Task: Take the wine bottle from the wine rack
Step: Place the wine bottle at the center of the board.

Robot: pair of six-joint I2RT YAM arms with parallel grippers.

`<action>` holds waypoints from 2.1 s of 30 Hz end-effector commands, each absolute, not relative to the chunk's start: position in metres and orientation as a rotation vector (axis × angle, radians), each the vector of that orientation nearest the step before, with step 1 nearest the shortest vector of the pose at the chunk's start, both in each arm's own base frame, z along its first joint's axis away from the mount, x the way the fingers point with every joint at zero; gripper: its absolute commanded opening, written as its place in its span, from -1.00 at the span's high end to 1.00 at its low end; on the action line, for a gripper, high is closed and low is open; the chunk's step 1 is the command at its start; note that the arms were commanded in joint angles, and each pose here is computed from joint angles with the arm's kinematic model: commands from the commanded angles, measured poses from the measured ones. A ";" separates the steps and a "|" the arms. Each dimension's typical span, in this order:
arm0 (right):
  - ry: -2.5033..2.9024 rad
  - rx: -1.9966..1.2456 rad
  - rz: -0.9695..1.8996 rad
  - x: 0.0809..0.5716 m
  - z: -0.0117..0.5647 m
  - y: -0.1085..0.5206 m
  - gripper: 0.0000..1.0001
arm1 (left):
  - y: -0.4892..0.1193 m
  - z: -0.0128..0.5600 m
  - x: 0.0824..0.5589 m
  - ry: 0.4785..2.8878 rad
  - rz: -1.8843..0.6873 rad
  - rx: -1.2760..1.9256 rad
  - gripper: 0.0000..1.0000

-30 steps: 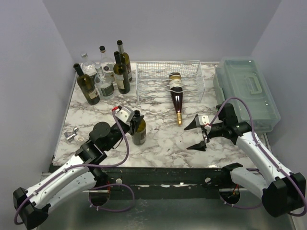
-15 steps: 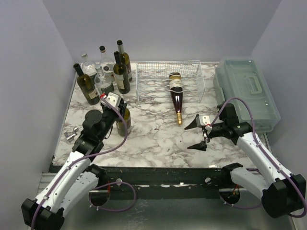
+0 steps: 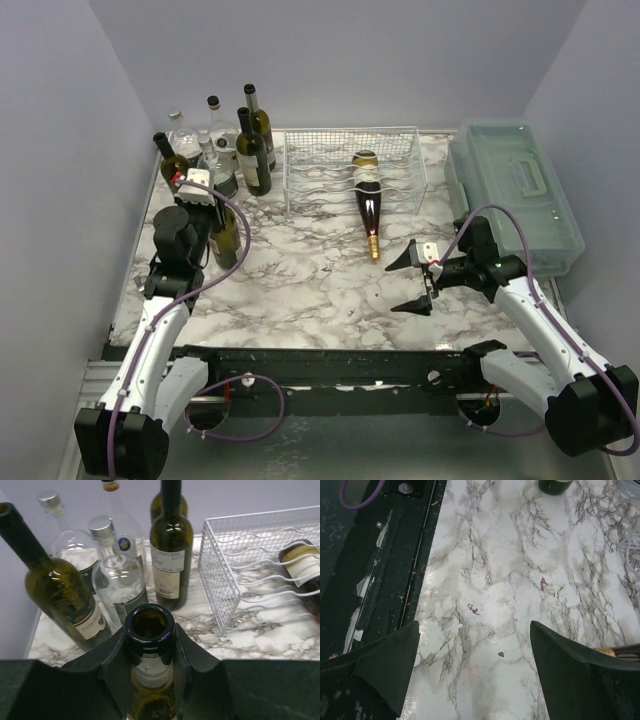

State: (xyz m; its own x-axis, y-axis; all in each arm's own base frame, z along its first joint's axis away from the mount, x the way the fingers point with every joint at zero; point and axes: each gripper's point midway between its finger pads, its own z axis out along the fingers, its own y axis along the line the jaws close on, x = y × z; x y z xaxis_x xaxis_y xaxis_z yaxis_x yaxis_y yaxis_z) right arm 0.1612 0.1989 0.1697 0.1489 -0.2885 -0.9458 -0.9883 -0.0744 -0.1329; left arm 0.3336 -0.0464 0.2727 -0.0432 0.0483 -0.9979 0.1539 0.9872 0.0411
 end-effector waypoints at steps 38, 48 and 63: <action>1.275 -1.554 0.961 0.161 0.172 0.196 -0.89 | 0.109 0.347 0.402 1.388 0.246 -0.283 1.00; 1.280 -1.556 0.958 0.162 0.171 0.196 -0.89 | 0.115 0.334 0.412 1.422 0.233 -0.287 0.99; 1.280 -1.555 0.954 0.162 0.172 0.195 -0.89 | 0.115 0.318 0.413 1.451 0.213 -0.308 -0.57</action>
